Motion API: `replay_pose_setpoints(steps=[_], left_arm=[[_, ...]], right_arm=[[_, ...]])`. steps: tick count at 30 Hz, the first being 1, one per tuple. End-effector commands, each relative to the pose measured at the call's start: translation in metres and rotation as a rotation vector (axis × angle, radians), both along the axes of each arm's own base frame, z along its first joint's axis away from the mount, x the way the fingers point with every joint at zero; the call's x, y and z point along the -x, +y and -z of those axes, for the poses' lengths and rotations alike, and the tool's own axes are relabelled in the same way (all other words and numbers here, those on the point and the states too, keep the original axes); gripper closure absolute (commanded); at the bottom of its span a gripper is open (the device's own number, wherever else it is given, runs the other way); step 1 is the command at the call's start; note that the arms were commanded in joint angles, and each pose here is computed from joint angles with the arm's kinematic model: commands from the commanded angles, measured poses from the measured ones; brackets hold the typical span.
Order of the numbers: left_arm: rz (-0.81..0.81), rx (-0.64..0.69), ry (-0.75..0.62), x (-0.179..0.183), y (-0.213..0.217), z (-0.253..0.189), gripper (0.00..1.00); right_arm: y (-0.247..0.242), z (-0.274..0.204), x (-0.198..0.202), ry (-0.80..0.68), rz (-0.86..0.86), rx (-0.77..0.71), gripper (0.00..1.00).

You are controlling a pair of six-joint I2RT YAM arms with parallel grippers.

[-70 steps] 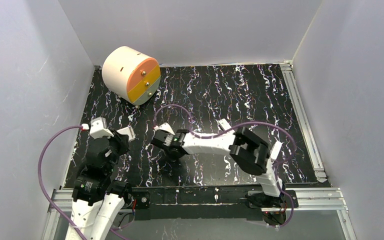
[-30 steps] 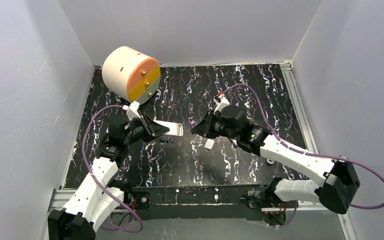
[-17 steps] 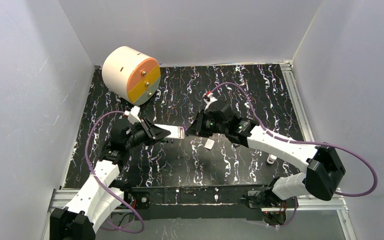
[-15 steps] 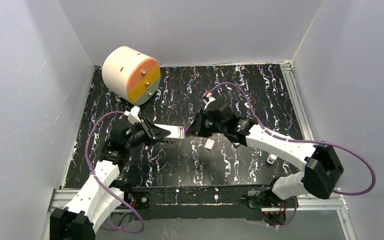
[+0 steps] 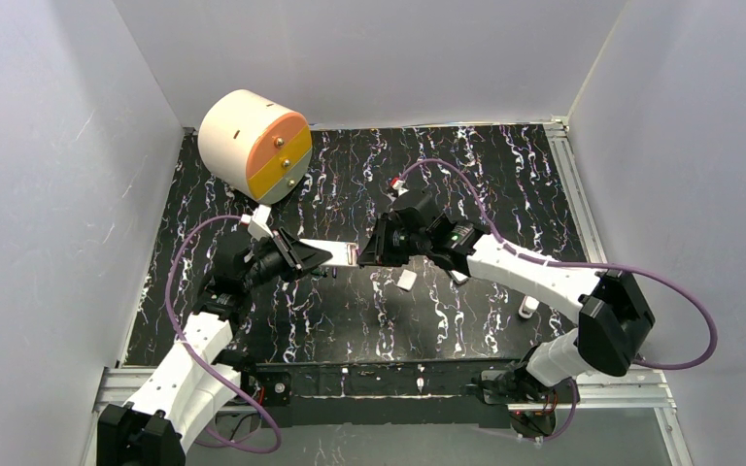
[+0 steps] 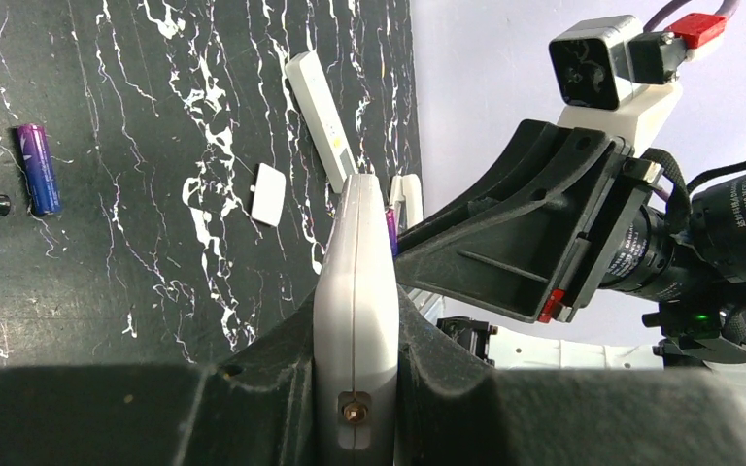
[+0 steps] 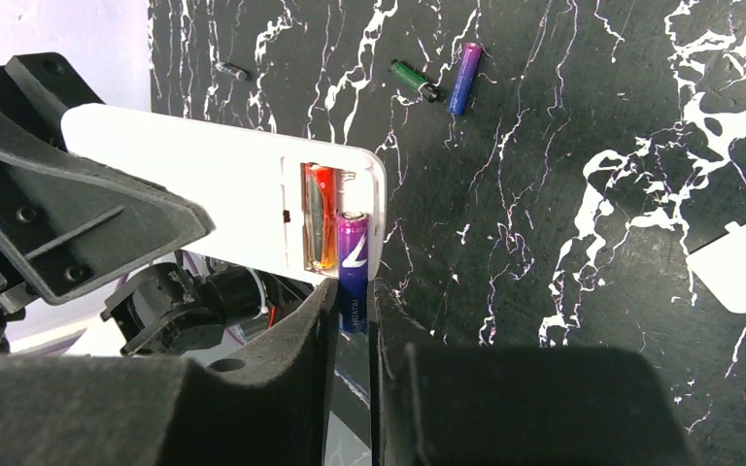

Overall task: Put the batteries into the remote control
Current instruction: Load the battery into the remote control.

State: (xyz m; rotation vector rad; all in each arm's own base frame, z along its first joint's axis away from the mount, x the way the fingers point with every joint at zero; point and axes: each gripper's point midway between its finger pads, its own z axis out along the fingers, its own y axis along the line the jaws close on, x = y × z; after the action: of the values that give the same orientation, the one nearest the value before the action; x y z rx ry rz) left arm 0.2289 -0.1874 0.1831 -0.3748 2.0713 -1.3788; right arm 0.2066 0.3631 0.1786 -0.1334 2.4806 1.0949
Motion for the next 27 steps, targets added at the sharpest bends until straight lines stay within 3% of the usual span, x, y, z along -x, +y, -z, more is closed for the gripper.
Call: replay_pose_setpoints(steps=[1, 16, 27], left_arm=[[0.032, 0.026, -0.036, 0.005, -0.003, -0.009, 1.00], [0.043, 0.025, -0.039, 0.007, -0.004, -0.008, 1.00], [0.036, 0.032, -0.039, 0.007, -0.004, -0.010, 1.00]], right_arm=[[0.008, -0.015, -0.002, -0.027, -0.022, -0.021, 0.76], [0.015, -0.011, -0.001, -0.013, -0.049, -0.021, 0.73], [0.011, -0.022, -0.004, -0.037, -0.014, -0.032, 0.53]])
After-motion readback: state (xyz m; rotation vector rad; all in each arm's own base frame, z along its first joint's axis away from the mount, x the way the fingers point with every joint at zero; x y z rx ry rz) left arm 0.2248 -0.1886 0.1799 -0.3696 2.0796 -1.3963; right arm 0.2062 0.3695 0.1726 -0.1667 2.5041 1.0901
